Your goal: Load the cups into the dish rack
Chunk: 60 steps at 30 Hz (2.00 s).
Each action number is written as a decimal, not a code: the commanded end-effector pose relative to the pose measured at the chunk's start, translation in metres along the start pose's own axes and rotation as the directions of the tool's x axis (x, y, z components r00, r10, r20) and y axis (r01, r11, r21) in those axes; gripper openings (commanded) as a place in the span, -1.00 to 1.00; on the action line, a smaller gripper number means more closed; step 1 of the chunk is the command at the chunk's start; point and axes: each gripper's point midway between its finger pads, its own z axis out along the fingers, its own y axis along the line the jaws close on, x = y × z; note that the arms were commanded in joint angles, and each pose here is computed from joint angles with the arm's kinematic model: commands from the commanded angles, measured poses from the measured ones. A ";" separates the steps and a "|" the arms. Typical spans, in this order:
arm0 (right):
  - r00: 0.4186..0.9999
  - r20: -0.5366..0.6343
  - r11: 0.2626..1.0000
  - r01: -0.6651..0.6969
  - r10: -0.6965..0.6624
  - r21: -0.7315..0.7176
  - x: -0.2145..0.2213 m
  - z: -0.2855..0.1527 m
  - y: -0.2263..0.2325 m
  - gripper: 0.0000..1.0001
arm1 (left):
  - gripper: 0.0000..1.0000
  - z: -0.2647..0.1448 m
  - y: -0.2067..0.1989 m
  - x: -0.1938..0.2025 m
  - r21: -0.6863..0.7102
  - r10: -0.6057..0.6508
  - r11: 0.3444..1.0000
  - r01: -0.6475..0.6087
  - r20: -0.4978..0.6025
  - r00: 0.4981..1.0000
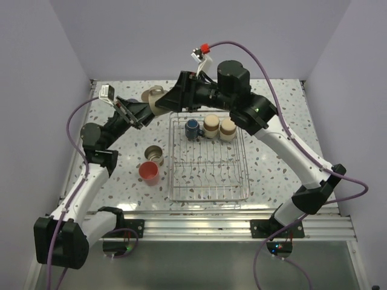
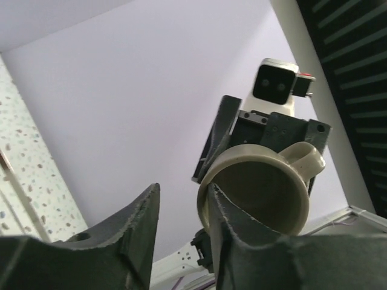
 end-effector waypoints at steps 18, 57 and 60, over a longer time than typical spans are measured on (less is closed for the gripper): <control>0.974 -0.191 0.657 0.222 -0.120 0.721 0.053 -0.014 -0.161 -1.00 | 0.45 -0.134 0.114 -0.062 -0.857 0.501 0.416 -0.304 -0.063 0.863; 0.978 -0.129 0.365 0.062 0.163 0.929 0.168 0.064 -0.344 -1.00 | 0.45 -0.143 0.135 -0.044 -0.859 0.494 0.353 -0.370 -0.164 0.854; 0.978 -0.137 0.367 0.071 0.157 0.927 0.166 0.064 -0.344 -0.80 | 0.45 -0.142 0.135 -0.043 -0.857 0.496 0.351 -0.377 -0.171 0.851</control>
